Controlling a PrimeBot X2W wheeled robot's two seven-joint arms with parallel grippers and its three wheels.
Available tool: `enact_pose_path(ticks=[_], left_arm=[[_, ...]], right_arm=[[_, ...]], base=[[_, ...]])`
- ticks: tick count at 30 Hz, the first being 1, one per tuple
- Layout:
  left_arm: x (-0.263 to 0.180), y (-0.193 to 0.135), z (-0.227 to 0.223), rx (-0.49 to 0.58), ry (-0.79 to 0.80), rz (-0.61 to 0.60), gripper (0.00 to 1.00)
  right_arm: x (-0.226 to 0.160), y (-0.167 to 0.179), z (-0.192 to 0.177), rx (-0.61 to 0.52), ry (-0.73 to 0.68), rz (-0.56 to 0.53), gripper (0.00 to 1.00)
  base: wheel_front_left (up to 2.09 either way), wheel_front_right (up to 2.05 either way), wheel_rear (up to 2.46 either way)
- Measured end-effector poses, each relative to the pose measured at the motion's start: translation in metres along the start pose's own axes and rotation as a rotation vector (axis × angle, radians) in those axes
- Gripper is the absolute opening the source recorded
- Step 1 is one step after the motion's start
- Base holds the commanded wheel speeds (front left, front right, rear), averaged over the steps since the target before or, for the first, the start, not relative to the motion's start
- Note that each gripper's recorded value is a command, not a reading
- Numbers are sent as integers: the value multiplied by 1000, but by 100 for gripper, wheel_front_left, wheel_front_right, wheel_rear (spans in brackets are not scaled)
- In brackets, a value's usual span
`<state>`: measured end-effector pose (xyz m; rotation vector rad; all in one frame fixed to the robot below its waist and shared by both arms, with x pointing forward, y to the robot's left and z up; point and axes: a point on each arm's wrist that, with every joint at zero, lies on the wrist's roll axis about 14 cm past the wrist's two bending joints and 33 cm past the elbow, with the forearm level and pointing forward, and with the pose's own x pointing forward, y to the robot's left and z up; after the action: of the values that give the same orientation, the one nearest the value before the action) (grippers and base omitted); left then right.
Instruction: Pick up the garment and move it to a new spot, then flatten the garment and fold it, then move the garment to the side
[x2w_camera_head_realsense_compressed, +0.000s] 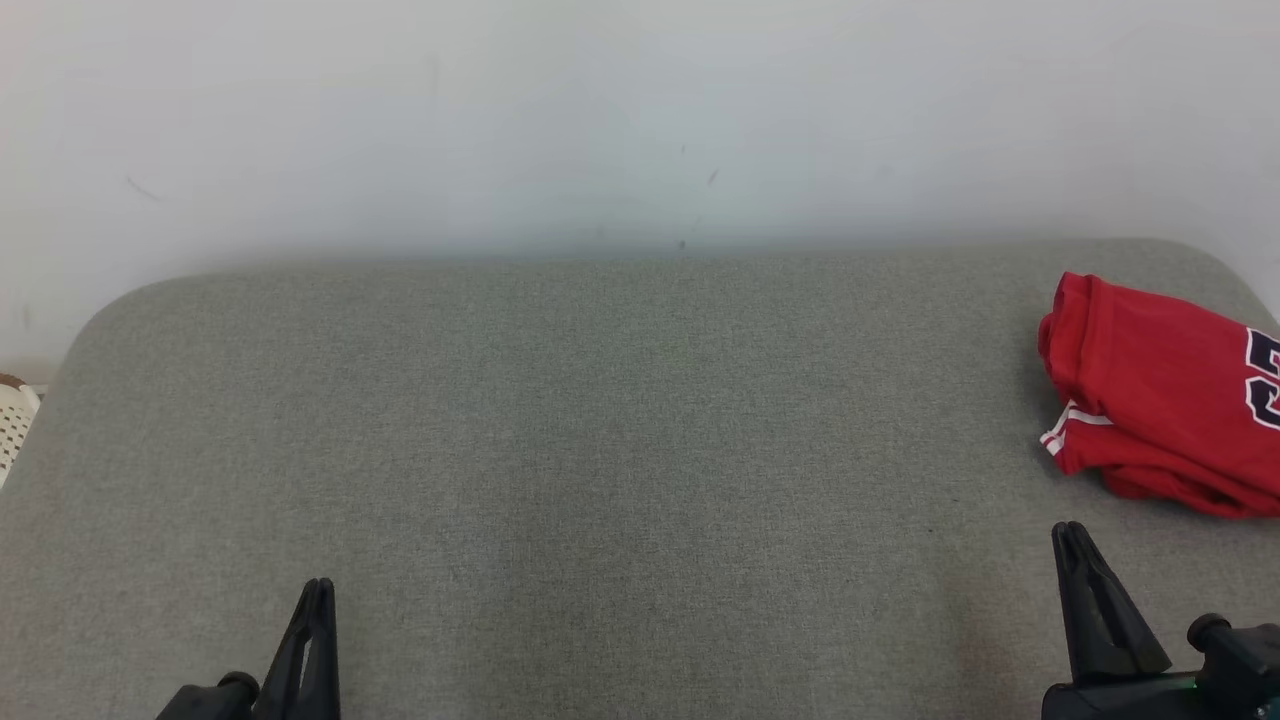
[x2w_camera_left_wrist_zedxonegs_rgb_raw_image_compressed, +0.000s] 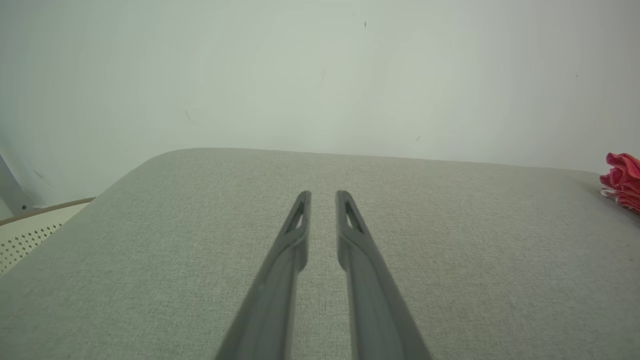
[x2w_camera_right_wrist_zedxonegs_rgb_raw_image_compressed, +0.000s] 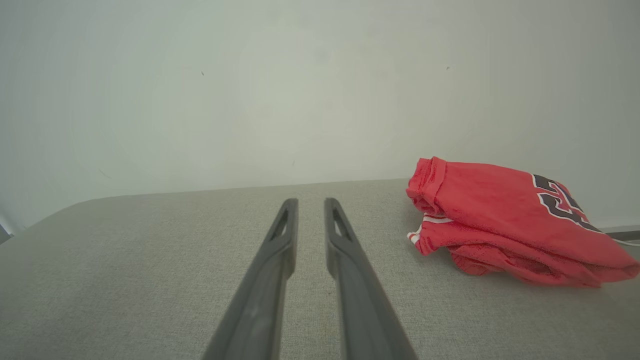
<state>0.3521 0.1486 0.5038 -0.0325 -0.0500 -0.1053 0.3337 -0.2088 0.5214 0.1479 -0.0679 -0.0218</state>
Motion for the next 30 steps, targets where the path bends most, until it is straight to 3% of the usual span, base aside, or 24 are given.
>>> enact_pose_path(ticks=[30], left_arm=[[12,5,-17,-556,92,75,0]], right_arm=[[10,-27,-23,515,92,-113,0]], base=[[0,0,0]])
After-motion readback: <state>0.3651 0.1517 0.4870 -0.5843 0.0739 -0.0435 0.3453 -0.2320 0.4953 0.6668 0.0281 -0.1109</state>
